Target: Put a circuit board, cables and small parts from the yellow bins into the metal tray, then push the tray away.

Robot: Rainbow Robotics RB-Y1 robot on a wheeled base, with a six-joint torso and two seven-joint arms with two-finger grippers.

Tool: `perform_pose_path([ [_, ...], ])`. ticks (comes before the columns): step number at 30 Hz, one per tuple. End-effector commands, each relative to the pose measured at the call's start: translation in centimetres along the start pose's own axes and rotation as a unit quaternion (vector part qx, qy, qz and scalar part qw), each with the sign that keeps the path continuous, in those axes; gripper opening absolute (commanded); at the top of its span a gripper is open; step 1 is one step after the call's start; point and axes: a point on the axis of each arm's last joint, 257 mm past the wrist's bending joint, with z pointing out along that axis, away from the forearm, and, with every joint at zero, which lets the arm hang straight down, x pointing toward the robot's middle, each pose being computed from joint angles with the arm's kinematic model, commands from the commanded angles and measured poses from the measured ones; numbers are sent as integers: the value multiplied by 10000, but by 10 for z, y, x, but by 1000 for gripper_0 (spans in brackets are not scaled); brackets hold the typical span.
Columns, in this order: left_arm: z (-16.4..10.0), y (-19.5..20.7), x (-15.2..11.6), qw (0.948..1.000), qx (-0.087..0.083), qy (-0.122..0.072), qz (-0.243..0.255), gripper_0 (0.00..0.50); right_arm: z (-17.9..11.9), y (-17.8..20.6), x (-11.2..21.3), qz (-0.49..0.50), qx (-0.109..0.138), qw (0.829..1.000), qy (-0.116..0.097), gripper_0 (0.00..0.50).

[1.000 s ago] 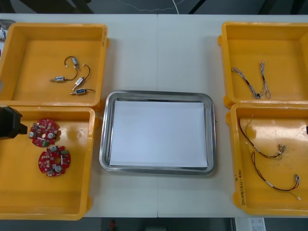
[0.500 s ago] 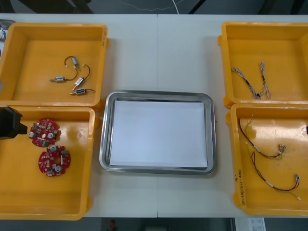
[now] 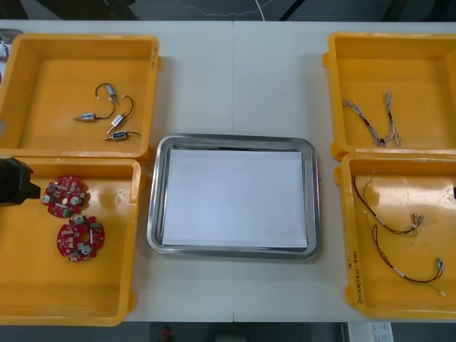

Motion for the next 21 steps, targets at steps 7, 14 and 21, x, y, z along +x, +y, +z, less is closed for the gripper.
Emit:
perform_pose_path([
  [7,-14,13,-5,9993,-198,-144,292,500,-9,-16,-1,108,248,9996,-11,500],
  [14,-14,13,-5,9993,-198,-144,292,500,-9,-16,-1,108,248,9996,-11,500],
  [21,-14,13,-5,9993,-198,-144,292,500,-9,-16,-1,108,248,9996,-11,500],
])
